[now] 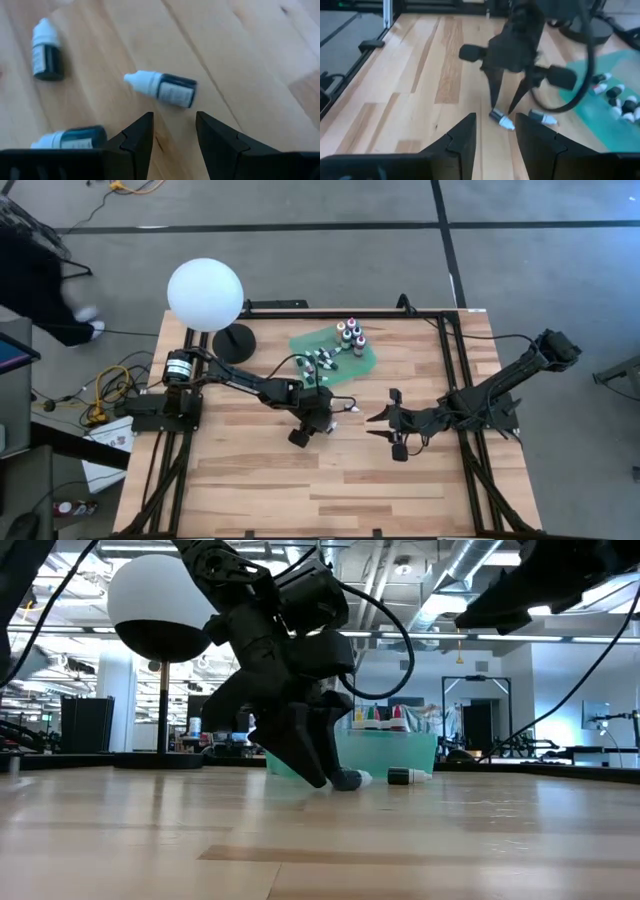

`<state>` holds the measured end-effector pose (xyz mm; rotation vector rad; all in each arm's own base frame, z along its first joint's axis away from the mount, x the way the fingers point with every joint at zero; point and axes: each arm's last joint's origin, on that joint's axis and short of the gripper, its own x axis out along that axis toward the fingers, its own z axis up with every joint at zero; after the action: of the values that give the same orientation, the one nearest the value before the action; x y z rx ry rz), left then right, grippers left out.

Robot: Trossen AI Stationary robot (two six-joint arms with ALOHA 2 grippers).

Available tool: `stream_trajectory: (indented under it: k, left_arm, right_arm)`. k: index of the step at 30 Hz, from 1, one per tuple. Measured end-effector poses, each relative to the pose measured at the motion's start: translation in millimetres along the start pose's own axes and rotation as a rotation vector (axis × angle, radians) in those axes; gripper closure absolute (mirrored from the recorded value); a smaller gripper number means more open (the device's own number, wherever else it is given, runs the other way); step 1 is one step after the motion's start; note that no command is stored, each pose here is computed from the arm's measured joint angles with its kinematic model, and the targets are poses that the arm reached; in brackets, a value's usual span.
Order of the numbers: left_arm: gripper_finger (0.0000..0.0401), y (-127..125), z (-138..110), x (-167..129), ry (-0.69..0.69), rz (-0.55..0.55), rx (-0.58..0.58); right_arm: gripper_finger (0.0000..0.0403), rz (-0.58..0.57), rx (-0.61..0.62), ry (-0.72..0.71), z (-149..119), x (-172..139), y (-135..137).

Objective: Pick & Place food coloring
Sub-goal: Put the purple food coloring bottle into the green bin

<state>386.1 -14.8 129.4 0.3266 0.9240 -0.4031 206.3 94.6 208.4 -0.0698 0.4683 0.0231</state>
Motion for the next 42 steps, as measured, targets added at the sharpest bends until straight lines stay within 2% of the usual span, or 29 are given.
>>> stream_trajectory:
  k: [8, 16, 20, 24, 32, 42]
  left_arm:
    - [0.0259, 0.3, 1.1, -0.1, -0.009, 0.007, -0.269]
    - [0.0259, -9.4, 5.8, 1.5, -0.017, -0.029, -0.396]
    - [0.0252, -13.3, 8.5, 2.3, -0.016, 0.014, -0.471]
    - [0.0235, -16.1, 12.1, 3.2, -0.025, 0.108, -0.507]
    - [0.0203, -24.9, 20.7, 4.2, -0.071, 0.138, -0.508]
    - [0.0199, -25.5, 21.1, 4.9, -0.102, 0.192, -0.660]
  right_arm:
    - [0.0276, -0.019, 0.020, 0.031, -2.6, 1.4, -4.1]
    - [0.0276, -0.021, 0.023, 0.031, -2.6, 1.5, -4.5]
    - [0.0276, -0.020, 0.022, 0.031, -2.6, 1.4, -4.2]
    - [0.0276, -0.020, 0.022, 0.031, -2.6, 1.4, -4.2]
    - [0.0276, -0.022, 0.017, 0.041, -3.7, 1.3, -4.3]
    - [0.0276, -0.021, 0.017, 0.040, -3.6, 1.3, -4.3]
